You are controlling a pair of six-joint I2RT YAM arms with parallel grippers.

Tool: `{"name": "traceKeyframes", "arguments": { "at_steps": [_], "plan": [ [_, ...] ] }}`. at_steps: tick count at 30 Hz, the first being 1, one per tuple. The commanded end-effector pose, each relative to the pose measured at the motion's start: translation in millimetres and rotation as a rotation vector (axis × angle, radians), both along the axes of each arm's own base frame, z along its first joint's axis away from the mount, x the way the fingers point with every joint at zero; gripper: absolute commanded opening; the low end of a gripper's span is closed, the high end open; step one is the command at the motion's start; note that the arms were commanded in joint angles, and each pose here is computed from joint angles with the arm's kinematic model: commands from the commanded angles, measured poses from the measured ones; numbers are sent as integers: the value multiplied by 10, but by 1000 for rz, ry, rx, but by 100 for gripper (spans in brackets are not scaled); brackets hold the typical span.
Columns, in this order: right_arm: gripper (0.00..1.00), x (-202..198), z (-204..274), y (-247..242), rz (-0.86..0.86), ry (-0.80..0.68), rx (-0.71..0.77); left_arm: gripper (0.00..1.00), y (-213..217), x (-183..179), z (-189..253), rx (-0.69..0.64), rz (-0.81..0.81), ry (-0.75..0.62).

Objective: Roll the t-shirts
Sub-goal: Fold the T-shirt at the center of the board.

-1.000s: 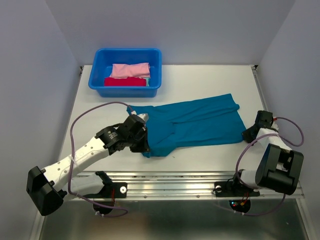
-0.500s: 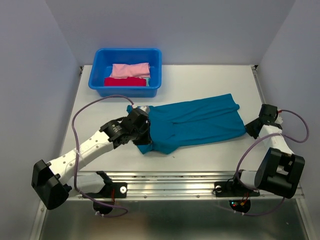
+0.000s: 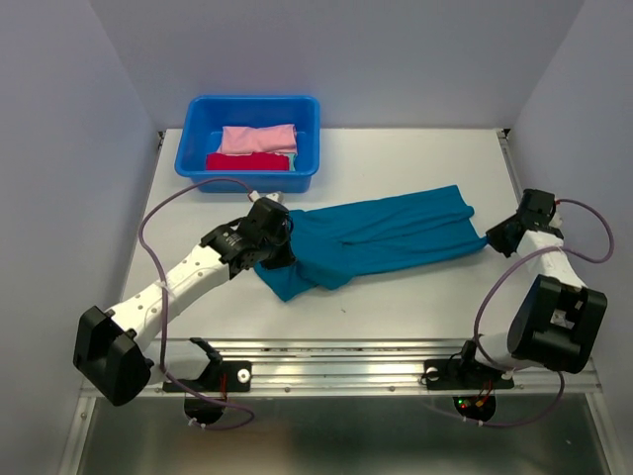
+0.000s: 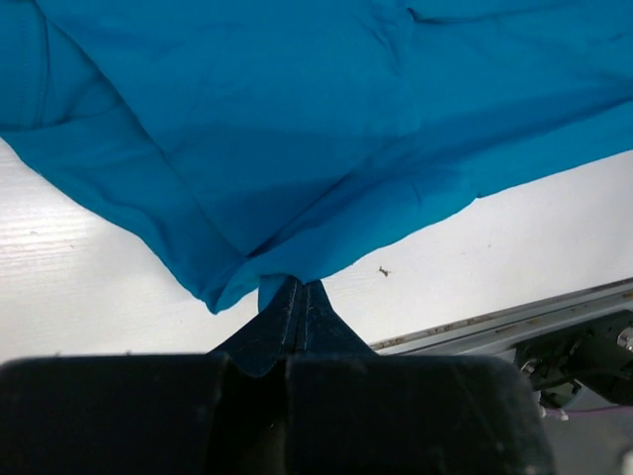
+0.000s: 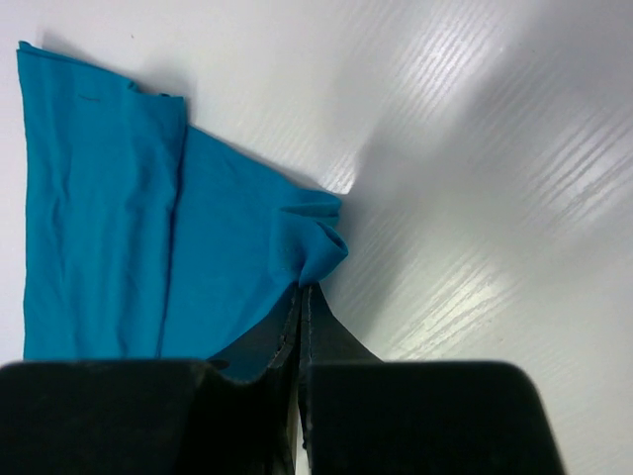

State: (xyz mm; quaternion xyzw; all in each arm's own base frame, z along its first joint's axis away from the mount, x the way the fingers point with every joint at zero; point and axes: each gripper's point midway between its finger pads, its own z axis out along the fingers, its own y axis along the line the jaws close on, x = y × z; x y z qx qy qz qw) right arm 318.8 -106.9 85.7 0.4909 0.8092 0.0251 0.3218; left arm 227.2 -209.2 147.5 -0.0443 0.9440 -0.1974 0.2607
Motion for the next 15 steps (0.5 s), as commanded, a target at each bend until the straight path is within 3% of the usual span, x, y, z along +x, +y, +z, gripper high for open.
{"name": "traceKeyframes", "arguments": {
  "at_steps": [1,15],
  "plan": [
    [1,243,248,-78,7,-85,-19,0,-52,198,258,-30,2,-82],
    [1,-570,-128,51,-14,119,-45,0,81,-685,-159,-24,-243,167]
  ]
}}
